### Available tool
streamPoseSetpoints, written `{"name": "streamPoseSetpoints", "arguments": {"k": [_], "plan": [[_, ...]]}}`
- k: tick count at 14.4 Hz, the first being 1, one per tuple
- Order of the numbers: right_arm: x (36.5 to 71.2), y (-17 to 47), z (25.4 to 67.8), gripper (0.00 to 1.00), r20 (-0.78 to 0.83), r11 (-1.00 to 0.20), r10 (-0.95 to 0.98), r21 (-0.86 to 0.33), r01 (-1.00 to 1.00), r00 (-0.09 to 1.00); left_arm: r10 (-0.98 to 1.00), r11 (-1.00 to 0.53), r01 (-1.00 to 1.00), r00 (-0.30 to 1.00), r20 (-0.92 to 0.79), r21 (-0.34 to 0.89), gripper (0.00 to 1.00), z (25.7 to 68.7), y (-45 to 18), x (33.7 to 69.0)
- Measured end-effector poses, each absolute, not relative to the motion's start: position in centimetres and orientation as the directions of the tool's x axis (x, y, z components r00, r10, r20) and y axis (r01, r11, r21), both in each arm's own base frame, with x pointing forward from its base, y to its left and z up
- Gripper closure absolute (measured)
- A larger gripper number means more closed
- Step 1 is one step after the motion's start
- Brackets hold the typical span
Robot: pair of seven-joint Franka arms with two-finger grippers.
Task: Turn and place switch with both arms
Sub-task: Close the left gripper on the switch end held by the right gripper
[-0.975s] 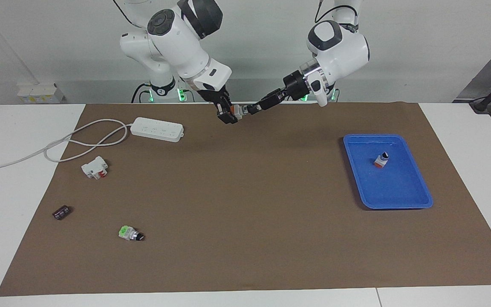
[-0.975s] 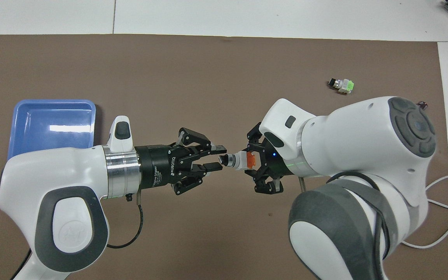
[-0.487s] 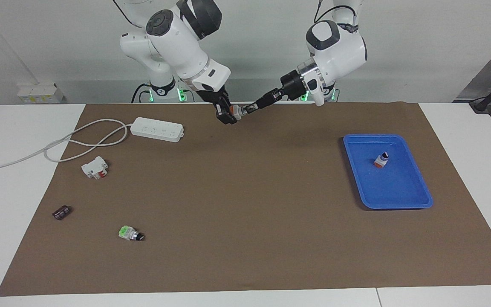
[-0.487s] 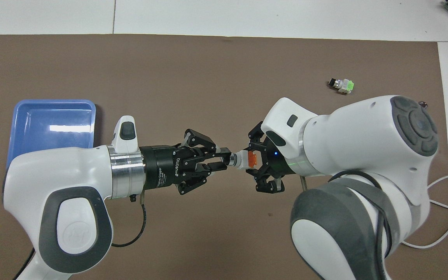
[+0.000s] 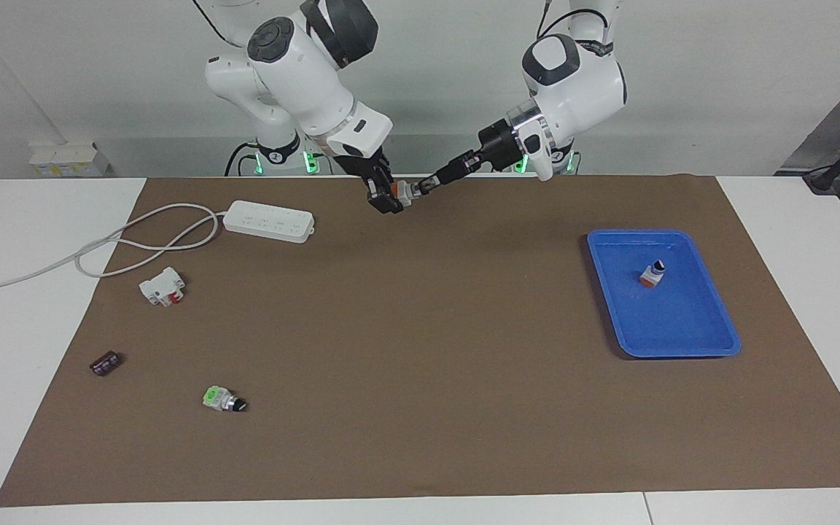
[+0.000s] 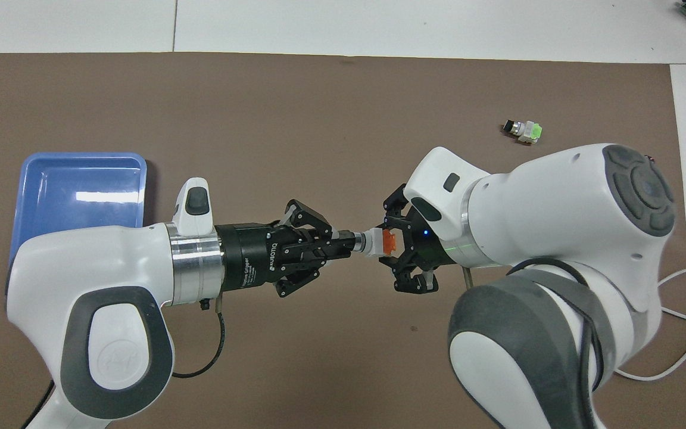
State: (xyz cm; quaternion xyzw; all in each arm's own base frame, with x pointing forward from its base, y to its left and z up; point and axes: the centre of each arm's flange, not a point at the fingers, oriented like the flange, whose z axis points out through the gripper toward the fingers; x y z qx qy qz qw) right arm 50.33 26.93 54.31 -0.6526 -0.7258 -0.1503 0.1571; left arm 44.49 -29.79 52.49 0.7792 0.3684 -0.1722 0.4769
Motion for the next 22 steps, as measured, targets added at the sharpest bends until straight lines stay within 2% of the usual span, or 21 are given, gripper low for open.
{"name": "streamPoseSetpoints", "arguments": {"k": [2, 13, 22], "plan": [[50.39, 26.84, 54.24, 0.56, 0.424, 0.102, 0.9, 0.011, 0.995, -0.097, 0.408, -0.275, 0.734, 0.674, -0.616, 0.622, 0.89, 52.53, -29.83, 44.61], [50.59, 26.63, 54.03, 0.56, 0.424, 0.097, 0.901, 0.008, 0.995, -0.091, 0.396, -0.285, 0.713, 0.696, -0.599, 0.64, 0.89, 52.21, -30.01, 44.84], [50.63, 26.57, 54.05, 0.56, 0.424, 0.096, 0.901, 0.008, 0.995, -0.09, 0.301, -0.383, 0.493, 0.866, -0.399, 0.781, 0.89, 52.23, -30.07, 44.86]]}}
